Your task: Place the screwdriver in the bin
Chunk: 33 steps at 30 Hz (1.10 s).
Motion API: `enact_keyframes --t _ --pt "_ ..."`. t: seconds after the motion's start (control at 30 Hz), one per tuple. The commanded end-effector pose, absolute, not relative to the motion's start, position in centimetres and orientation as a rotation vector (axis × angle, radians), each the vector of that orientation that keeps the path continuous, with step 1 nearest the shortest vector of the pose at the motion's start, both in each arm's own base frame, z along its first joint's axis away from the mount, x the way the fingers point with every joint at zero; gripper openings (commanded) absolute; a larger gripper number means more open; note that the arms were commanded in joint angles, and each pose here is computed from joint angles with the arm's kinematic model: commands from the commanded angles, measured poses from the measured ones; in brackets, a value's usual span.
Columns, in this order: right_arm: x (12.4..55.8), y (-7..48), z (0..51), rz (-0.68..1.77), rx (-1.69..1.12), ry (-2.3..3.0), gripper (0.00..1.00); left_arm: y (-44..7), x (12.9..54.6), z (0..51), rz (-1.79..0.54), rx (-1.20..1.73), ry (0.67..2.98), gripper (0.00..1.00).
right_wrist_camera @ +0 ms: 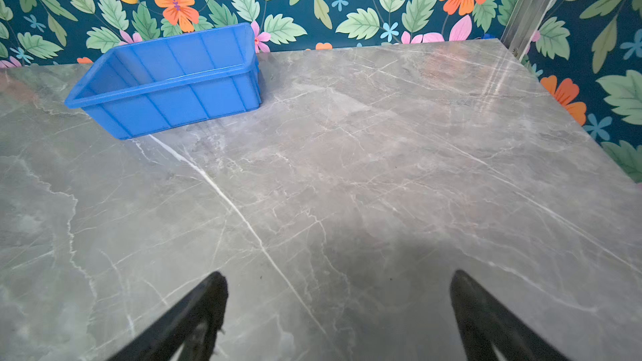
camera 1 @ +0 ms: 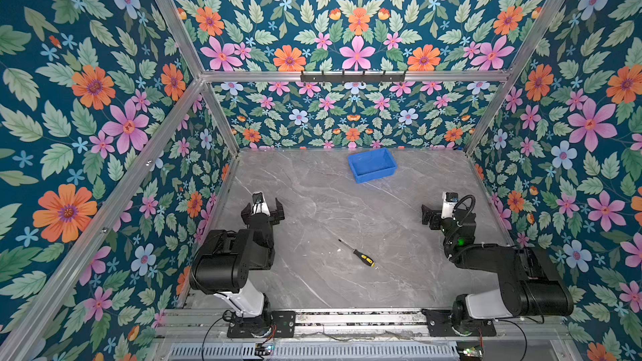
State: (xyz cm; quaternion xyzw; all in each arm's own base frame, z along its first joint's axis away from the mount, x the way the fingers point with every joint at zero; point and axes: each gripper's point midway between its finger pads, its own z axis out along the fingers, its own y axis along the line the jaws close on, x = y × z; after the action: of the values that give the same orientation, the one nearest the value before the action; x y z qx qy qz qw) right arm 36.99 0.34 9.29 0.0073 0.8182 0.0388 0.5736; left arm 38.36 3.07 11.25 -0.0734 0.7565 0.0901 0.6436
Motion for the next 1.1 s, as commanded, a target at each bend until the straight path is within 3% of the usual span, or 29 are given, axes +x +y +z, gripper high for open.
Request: enact_keyframes --t 0.0,0.67,1.07 --pt "37.2 0.4 9.8 0.092 0.009 1.899 0.99 3.1 38.4 11.6 0.201 -0.179 1.711 1.00" --pt "37.4 0.4 9.9 0.089 0.009 1.908 0.99 3.1 38.4 11.5 0.200 -0.177 1.711 1.00" --pt "36.1 1.3 13.1 0.083 -0.037 1.885 0.99 1.2 37.4 13.6 0.138 -0.067 1.668 1.00"
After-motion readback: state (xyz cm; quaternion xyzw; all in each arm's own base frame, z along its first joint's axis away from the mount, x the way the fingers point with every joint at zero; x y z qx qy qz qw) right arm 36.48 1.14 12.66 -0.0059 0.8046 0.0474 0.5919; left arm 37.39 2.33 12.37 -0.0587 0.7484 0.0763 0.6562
